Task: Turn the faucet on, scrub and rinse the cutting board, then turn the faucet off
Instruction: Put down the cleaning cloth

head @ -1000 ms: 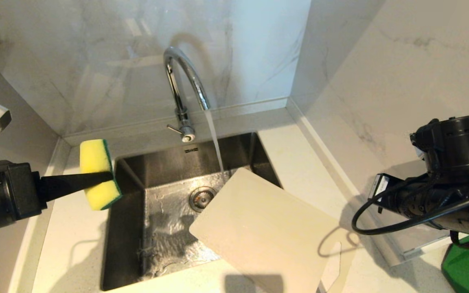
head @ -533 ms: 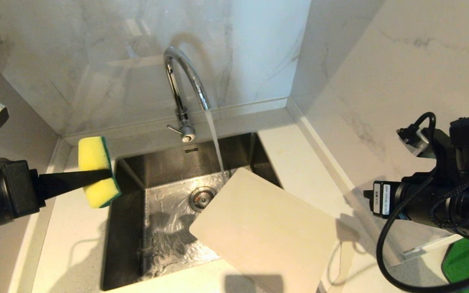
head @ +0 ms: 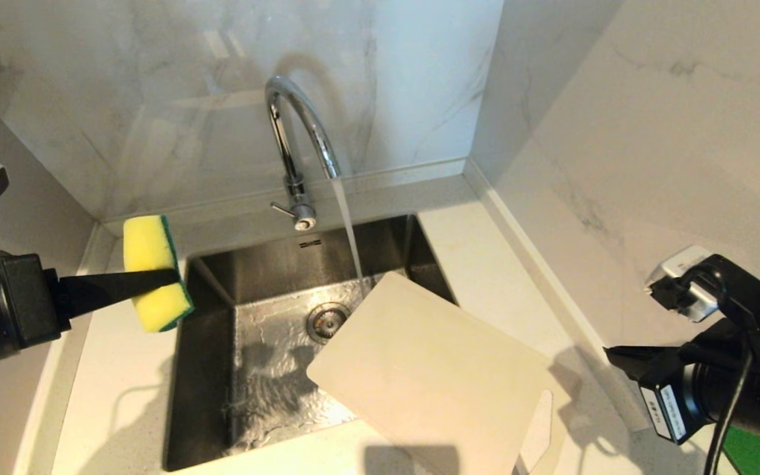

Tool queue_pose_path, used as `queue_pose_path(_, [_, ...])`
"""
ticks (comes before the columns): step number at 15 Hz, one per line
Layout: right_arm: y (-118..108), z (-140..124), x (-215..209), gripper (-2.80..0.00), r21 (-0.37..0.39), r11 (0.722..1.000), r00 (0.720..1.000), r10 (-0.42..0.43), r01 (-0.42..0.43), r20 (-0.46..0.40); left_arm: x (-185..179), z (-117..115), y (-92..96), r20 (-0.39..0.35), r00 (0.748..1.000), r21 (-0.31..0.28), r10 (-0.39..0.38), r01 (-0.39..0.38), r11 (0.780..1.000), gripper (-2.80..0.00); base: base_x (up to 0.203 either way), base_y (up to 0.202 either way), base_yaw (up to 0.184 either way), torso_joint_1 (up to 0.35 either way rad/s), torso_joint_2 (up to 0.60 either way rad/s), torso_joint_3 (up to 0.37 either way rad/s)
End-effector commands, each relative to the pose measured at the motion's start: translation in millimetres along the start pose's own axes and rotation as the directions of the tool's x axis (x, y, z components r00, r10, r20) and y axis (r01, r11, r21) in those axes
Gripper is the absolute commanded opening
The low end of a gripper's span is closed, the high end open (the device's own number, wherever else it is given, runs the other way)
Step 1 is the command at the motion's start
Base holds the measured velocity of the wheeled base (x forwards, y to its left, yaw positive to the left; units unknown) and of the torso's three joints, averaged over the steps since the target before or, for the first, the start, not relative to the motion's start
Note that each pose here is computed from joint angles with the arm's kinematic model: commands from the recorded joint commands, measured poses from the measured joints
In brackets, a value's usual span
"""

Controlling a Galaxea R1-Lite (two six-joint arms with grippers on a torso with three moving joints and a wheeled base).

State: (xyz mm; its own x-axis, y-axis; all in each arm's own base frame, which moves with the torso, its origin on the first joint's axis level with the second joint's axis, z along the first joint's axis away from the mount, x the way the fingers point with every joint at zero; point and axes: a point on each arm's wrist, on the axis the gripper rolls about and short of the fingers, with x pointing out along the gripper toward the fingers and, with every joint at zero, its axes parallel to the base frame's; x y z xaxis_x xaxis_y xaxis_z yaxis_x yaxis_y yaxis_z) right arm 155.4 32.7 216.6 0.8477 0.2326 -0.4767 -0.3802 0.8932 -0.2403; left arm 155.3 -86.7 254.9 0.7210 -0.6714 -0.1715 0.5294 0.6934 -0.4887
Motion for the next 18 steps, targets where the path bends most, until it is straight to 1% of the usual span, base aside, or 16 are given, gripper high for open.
queue_pose_path(1, [-6,2,-23,-2.8,0.124,0.991,0.995,-0.065,0.055,0.08,-2,0,-0.4,0.002,1.0,-0.002,-0.003,0.003,1.0,-2.8,0.0,0.0,0.0,0.0,0.0,0.0])
queue_pose_path(2, [-12,4,-28,-2.8,0.179,0.98,0.99,-0.105,0.087,0.097,-1,0,-0.2,0.0,1.0,-0.003,-0.002,0.002,1.0,-2.8,0.0,0.0,0.0,0.0,0.0,0.0])
queue_pose_path(3, [-15,4,-33,-2.8,0.239,0.967,0.987,-0.114,0.084,0.116,0,-1,0.3,-0.004,1.0,-0.004,-0.002,0.002,1.0,-2.8,0.0,0.0,0.0,0.0,0.0,0.0])
queue_pose_path(4, [-16,4,-38,-2.8,0.302,0.952,0.985,-0.103,0.056,0.141,1,-1,0.4,-0.007,1.0,-0.004,-0.002,0.002,1.0,-2.8,0.0,0.0,0.0,0.0,0.0,0.0])
queue_pose_path(5, [-20,2,-44,-2.8,0.356,0.932,0.98,-0.131,0.069,0.153,2,-1,0.7,-0.01,1.0,-0.004,-0.002,0.002,1.0,-2.8,0.0,0.0,0.0,0.0,0.0,0.0])
queue_pose_path(7, [-24,-1,-59,-2.8,0.43,0.897,0.964,-0.194,0.101,0.179,2,-1,0.7,-0.01,1.0,-0.004,-0.003,0.003,1.0,-2.8,0.0,0.0,0.0,0.0,0.0,0.0])
queue_pose_path(8, [-20,-6,-67,-2.8,0.453,0.886,0.961,-0.202,0.096,0.191,2,-1,0.9,-0.012,1.0,-0.004,-0.002,0.002,1.0,-2.8,0.0,0.0,0.0,0.0,0.0,0.0])
queue_pose_path(9, [-15,-15,-70,-2.8,0.461,0.883,0.963,-0.192,0.086,0.189,2,-2,1.3,-0.014,1.0,-0.005,-0.001,0.001,1.0,-2.8,0.0,0.0,0.0,0.0,0.0,0.0])
queue_pose_path(11, [-3,-33,-78,-2.8,0.456,0.889,0.965,-0.159,0.048,0.208,1,-3,1.2,-0.012,1.0,-0.004,-0.001,0.001,1.0,-2.8,0.0,0.0,0.0,0.0,0.0,0.0])
queue_pose_path(12, [4,-43,-82,-2.8,0.448,0.893,0.965,-0.145,0.033,0.219,0,-4,1.5,-0.014,1.0,0.002,0.0,0.0,1.0,-2.8,0.0,0.0,0.0,0.0,0.0,0.0])
queue_pose_path(13, [9,-51,-86,-2.8,0.441,0.897,0.963,-0.139,0.024,0.23,0,-4,1.5,-0.014,1.0,0.024,0.0,0.001,1.0,-2.8,0.0,0.0,0.0,0.0,0.0,0.0])
queue_pose_path(15, [21,-67,-96,-2.8,0.425,0.905,0.954,-0.131,0.005,0.268,-1,-3,0.8,-0.011,1.0,0.058,-0.003,0.004,0.998,-2.8,0.0,0.0,0.0,0.0,0.0,0.0])
queue_pose_path(18, [38,-94,-106,-2.8,0.407,0.913,0.941,-0.119,-0.022,0.317,-1,-4,1.3,-0.012,1.0,0.062,-0.001,0.002,0.998,-2.8,0.0,0.0,0.0,0.0,0.0,0.0])
